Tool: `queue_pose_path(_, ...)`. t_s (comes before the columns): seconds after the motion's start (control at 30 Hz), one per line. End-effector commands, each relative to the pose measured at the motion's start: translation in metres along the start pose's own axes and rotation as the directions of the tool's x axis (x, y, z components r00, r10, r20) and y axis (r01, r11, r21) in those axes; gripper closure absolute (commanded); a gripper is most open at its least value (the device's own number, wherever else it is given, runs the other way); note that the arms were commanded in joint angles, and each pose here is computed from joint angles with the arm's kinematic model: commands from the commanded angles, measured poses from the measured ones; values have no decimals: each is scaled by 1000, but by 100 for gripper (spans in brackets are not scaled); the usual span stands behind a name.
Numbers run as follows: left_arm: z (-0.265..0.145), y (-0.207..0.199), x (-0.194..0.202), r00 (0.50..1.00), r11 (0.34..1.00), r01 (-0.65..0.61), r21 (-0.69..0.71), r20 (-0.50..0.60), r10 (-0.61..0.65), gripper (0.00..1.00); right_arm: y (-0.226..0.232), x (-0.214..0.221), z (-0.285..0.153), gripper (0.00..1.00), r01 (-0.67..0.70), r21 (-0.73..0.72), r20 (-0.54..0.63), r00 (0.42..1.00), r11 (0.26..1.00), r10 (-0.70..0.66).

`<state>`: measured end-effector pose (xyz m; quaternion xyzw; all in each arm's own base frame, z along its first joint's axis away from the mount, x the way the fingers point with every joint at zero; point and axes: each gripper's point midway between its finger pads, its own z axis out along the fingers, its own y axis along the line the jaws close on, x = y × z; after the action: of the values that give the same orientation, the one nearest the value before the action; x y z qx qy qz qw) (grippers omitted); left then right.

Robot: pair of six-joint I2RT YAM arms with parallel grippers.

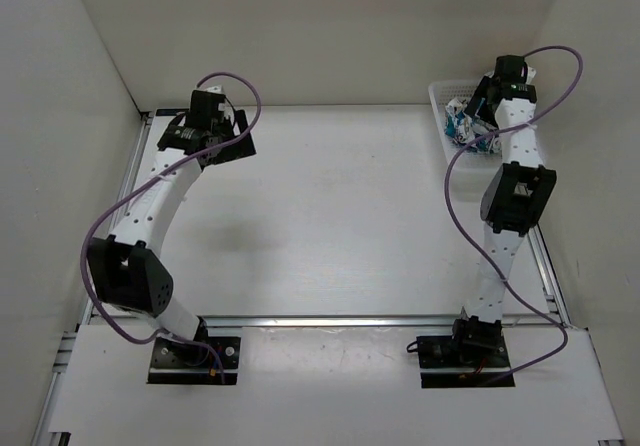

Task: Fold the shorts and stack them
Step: Grab the shorts from the pile

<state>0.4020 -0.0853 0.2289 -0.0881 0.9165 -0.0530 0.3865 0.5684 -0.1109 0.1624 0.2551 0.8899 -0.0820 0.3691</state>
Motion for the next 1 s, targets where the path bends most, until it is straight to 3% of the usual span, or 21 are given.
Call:
queue_pose_path(0.0, 10, 0, -24, 998, 998, 44, -41, 57, -42, 1, -2, -16, 28, 1, -40, 2, 41, 998, 999, 40)
queue_pose_path(0.17, 34, -4, -22, 998, 997, 57, -57, 24, -56, 1, 2, -27, 68, 2, -103, -31, 102, 989, 994, 106)
queue_pose_path(0.33, 55, -4, -18, 998, 995, 59, -81, -7, -60, 1, 6, -38, 95, 15, -145, -57, 167, 974, 988, 153)
queue_pose_path(0.43, 58, -7, -14, 999, 996, 50, -79, -17, -52, 1, 15, -41, 104, 31, -156, -97, 185, 968, 983, 171)
queue_pose_path(0.47, 58, -7, -14, 999, 996, 50, -79, -17, -52, 1, 18, -39, 108, 46, -153, -111, 182, 968, 982, 172)
queue_pose_path(0.57, 58, -11, -13, 999, 996, 44, -72, -19, -46, 1, 30, -41, 107, 70, -144, -176, 182, 968, 974, 176)
queue_pose_path(0.63, 54, -12, -15, 999, 997, 46, -69, -10, -47, 1, 39, -43, 99, 88, -144, -228, 166, 969, 963, 184)
queue_pose_path(0.73, 45, -15, -20, 998, 997, 54, -61, 14, -53, 1, 39, -54, 76, 100, -160, -248, 175, 963, 955, 206)
queue_pose_path(0.83, 27, -15, -27, 997, 996, 71, -46, 44, -69, 1, 43, -71, 35, 100, -125, -268, 215, 959, 955, 186)
queue_pose_path(0.97, 5, -13, -30, 994, 996, 78, -30, 77, -76, 1, 46, -104, -55, 100, -53, -313, 310, 938, 948, 154)
